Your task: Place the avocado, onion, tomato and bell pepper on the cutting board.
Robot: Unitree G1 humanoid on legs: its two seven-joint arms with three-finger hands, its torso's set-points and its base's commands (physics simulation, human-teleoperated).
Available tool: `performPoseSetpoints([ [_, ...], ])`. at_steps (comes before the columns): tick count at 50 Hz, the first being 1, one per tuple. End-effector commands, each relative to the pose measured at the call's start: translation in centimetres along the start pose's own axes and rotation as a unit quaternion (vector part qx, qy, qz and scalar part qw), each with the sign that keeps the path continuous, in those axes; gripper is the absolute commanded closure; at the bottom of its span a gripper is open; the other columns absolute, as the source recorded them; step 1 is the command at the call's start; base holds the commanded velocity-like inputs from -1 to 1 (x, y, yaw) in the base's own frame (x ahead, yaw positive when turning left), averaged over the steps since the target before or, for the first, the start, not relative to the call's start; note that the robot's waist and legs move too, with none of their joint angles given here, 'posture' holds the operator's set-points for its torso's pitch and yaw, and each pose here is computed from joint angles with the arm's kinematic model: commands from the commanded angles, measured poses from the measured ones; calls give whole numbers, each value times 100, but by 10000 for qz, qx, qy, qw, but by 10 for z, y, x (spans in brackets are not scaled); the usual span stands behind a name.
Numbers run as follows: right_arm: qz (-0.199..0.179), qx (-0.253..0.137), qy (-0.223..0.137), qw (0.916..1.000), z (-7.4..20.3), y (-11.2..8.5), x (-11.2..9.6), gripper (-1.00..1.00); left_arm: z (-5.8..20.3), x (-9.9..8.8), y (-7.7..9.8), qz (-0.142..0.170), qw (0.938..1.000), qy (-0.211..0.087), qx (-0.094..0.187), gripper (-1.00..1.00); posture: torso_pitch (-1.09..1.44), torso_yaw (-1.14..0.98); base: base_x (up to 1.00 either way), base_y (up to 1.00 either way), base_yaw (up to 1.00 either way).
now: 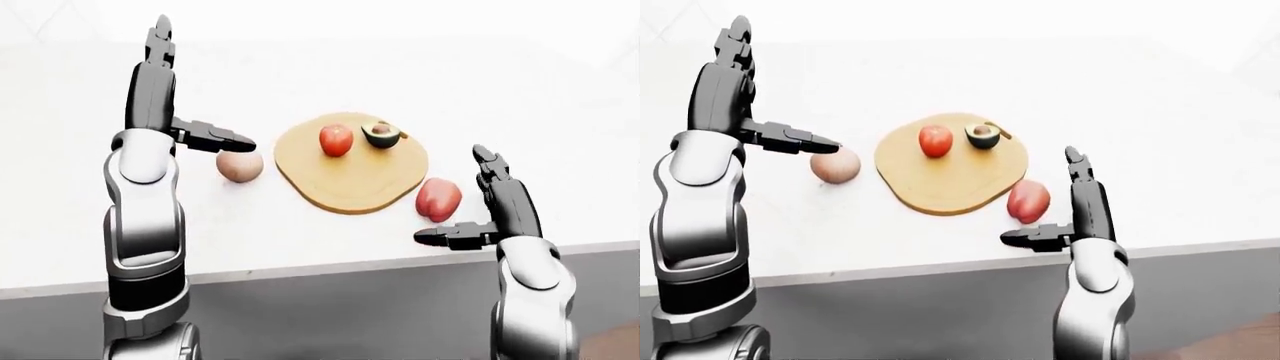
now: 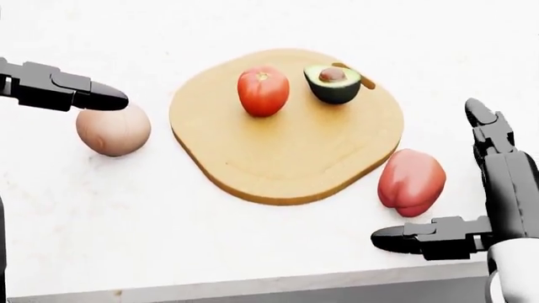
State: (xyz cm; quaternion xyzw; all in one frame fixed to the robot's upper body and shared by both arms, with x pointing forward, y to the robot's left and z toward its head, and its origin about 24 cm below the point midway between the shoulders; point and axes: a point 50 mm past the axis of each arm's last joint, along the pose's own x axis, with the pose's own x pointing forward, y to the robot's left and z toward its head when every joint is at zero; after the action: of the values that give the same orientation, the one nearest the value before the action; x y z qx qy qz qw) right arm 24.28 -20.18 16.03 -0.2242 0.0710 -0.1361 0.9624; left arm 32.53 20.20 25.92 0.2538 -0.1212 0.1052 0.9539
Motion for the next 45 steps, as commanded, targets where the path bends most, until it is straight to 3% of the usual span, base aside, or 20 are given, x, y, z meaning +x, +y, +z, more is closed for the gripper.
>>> performPoseSetpoints([
  [1, -76, 14, -169, 9998, 7, -1, 1, -51, 17, 0, 7, 185, 9990, -410, 40, -100, 0, 0, 0, 0, 0],
  [7, -20, 169, -209, 9996, 10, -1, 2, -11, 17, 1, 8, 188, 9990, -410, 37, -100, 0, 0, 0, 0, 0],
  [22, -104, 166, -249, 9995, 15, -8, -3, 45, 15, 1, 10, 234, 9989, -402, 63, -100, 0, 0, 0, 0, 0],
  [33, -215, -3, -344, 9992, 31, -19, -7, 53, 12, 2, 10, 258, 9989, -385, 92, -100, 0, 0, 0, 0, 0],
  [45, -142, -152, -661, 9976, 67, -24, 5, 55, 15, 5, 10, 248, 9988, -395, 144, -100, 0, 0, 0, 0, 0],
])
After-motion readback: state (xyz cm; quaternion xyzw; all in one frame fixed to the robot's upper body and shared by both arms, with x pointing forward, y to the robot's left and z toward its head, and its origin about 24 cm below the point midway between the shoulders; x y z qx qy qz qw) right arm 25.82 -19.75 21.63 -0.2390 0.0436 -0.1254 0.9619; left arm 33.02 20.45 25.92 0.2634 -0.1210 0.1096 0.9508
